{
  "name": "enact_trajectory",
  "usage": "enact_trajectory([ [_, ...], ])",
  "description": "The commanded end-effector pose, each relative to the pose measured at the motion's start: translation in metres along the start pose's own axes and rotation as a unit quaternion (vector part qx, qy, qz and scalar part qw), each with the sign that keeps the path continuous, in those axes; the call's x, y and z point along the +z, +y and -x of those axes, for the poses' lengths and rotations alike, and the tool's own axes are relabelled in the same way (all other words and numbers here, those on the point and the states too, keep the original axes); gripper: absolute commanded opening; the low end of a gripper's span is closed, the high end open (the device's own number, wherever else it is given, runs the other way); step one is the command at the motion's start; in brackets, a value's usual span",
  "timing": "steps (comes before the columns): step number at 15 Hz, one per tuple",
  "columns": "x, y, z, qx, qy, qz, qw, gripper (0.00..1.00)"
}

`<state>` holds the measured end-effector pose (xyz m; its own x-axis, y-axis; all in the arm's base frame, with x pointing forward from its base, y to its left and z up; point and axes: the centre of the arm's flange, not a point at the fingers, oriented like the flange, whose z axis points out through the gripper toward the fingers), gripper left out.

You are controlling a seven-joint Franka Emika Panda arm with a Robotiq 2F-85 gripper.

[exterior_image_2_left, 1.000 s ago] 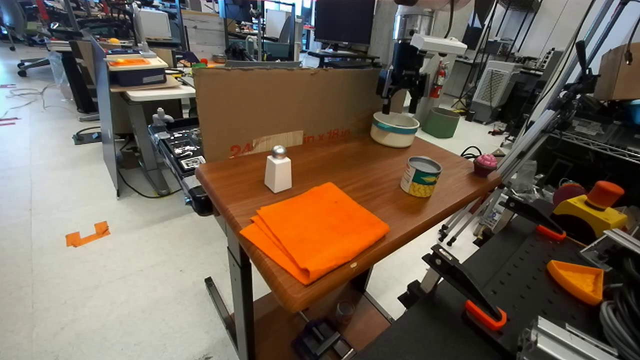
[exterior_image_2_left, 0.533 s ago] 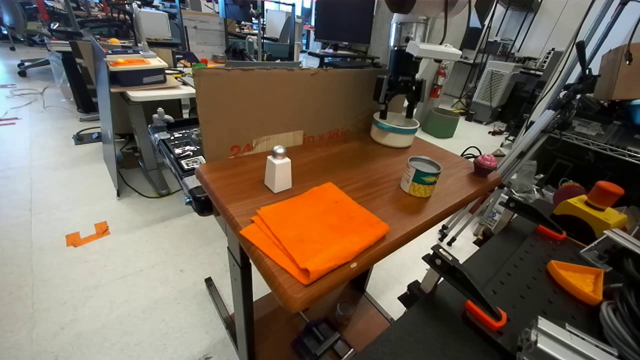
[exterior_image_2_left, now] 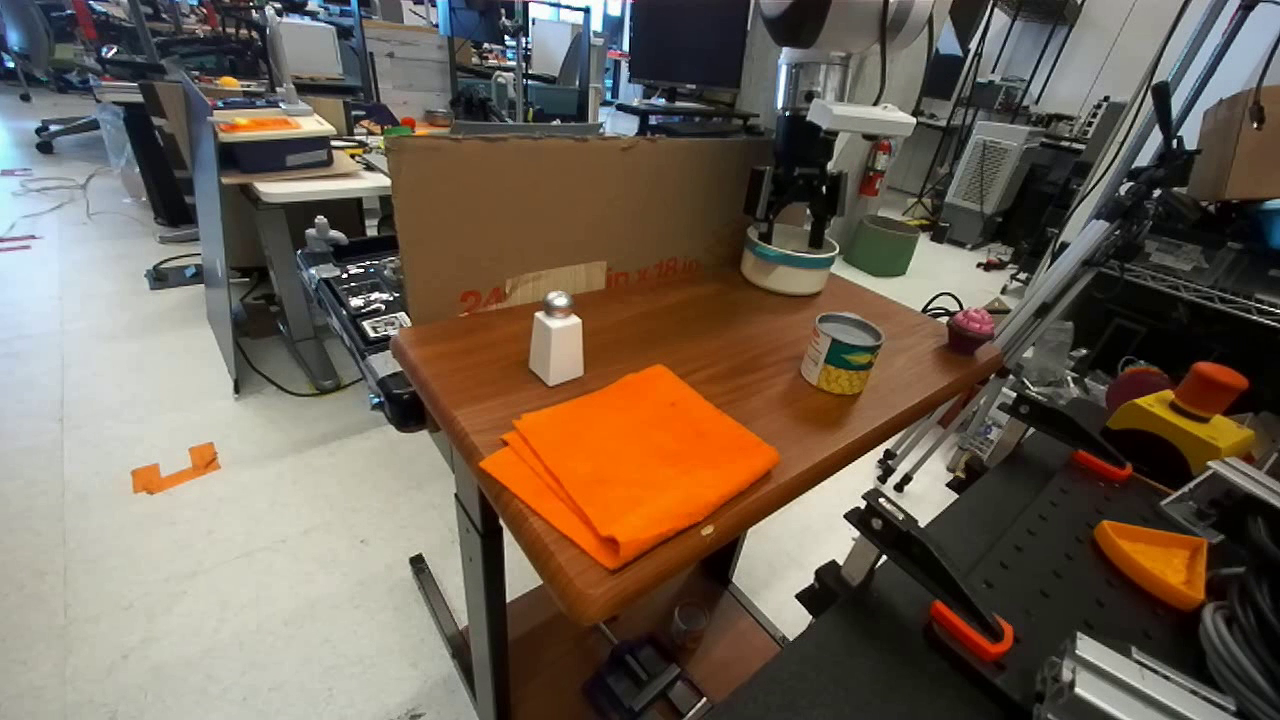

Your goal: Remove the blue object from the pot

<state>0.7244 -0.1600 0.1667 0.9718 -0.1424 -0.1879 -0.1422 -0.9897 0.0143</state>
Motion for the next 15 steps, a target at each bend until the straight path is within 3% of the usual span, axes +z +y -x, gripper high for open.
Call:
enact_trajectory([
  [1,0.004,0.003,-0.015,0.001,-0.015,0.011,0.9998,1.0],
  [3,0.01,0.003,-0.014,0.001,-0.024,0.015,0.9996,0.99],
  [4,0.011,0.002,-0.014,0.001,-0.025,0.018,0.9995,0.74],
  [6,0.011,0.003,-0.015,0.001,-0.026,0.025,0.9994,0.69],
  [13,0.017,0.0,-0.016,0.011,-0.023,0.036,0.999,0.15],
  [15,0.004,-0.005,-0.006,0.004,-0.018,0.032,0.9993,0.15],
])
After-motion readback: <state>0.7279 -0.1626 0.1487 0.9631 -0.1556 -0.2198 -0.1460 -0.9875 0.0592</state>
